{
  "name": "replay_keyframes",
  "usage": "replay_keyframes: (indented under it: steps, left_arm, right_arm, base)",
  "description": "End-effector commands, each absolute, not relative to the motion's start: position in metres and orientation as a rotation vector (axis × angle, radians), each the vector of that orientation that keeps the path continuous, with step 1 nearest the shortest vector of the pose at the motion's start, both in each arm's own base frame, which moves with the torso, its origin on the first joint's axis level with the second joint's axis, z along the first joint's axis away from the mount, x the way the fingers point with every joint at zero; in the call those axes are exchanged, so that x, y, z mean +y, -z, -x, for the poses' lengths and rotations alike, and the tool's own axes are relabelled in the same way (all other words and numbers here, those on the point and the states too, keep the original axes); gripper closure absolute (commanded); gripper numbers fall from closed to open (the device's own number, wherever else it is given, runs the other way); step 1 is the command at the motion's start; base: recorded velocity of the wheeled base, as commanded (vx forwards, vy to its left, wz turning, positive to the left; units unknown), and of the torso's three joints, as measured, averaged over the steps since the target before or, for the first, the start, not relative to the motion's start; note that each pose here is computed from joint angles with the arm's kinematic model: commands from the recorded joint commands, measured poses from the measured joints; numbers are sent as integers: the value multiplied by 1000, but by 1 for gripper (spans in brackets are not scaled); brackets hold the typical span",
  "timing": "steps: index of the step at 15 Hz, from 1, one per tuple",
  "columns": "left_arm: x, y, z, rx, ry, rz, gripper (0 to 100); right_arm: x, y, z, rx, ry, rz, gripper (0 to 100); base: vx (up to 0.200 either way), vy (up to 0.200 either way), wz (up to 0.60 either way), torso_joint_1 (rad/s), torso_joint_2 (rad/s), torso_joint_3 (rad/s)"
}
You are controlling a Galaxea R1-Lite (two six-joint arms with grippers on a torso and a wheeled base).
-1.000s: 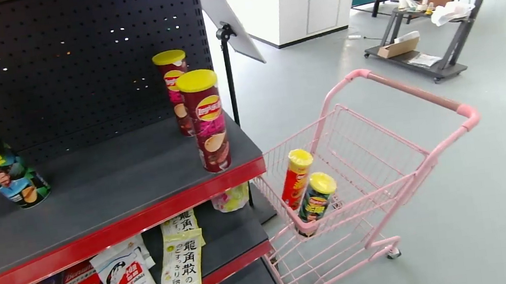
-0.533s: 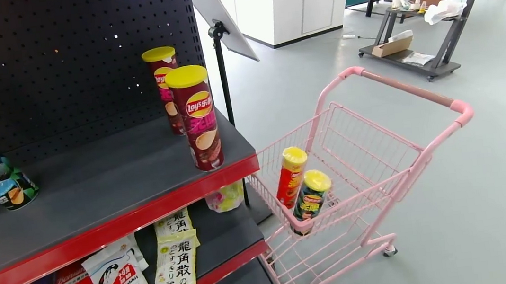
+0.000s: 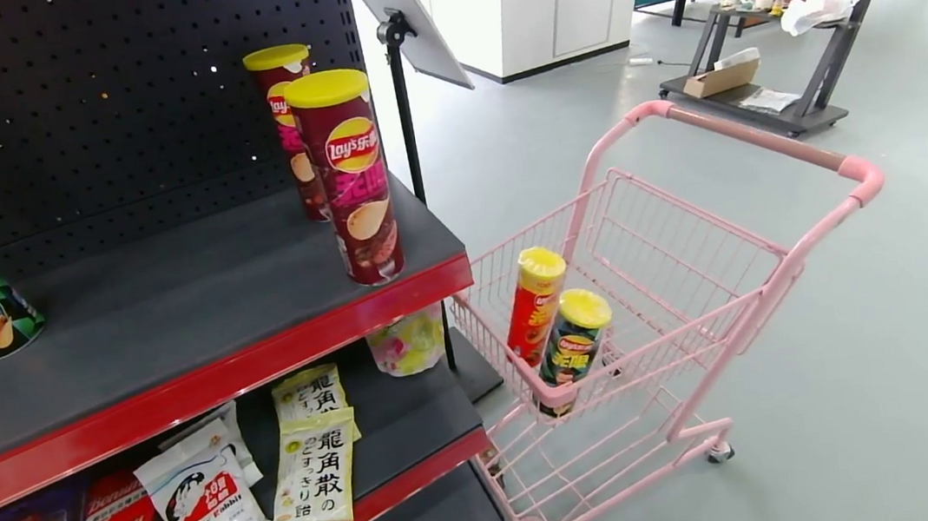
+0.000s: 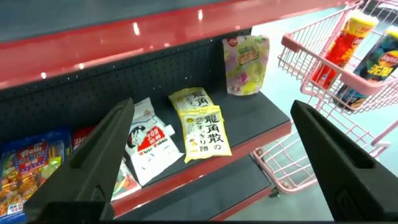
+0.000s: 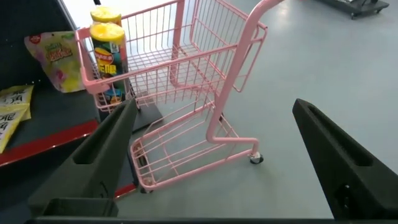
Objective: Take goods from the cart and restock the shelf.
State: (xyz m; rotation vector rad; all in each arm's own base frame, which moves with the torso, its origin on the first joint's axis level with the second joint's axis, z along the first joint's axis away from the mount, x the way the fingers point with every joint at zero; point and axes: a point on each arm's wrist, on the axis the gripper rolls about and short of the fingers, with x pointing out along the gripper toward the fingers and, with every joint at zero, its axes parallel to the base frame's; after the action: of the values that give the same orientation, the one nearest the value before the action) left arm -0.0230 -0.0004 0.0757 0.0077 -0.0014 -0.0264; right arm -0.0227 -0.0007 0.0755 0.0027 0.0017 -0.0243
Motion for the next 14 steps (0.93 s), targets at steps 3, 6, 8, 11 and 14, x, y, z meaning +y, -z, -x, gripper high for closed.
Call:
replay_keyframes:
  steps: [3,6,8,11,14]
  left_arm:
    - [0,-76,23,0,26,-8,0]
    - [0,-76,23,0,26,-8,0]
    - [0,-76,23,0,26,-8,0]
    - [0,-76,23,0,26,-8,0]
    - [0,-76,23,0,26,-5,0]
  right_arm:
    - [-1,-76,23,2,23,-2,0]
    - [-1,-76,23,2,23,-2,0]
    - [-1,-76,23,2,23,-2,0]
    - [-1,-76,23,2,23,3,0]
    - [-1,-76,23,2,20,6,0]
  base:
    - [0,0,0,-178,492,312]
    - [0,0,0,-186,553,360]
    - [0,0,0,-141,444,302]
    - [133,0,0,-41,124,97]
    - [67,0,0,-6,12,11]
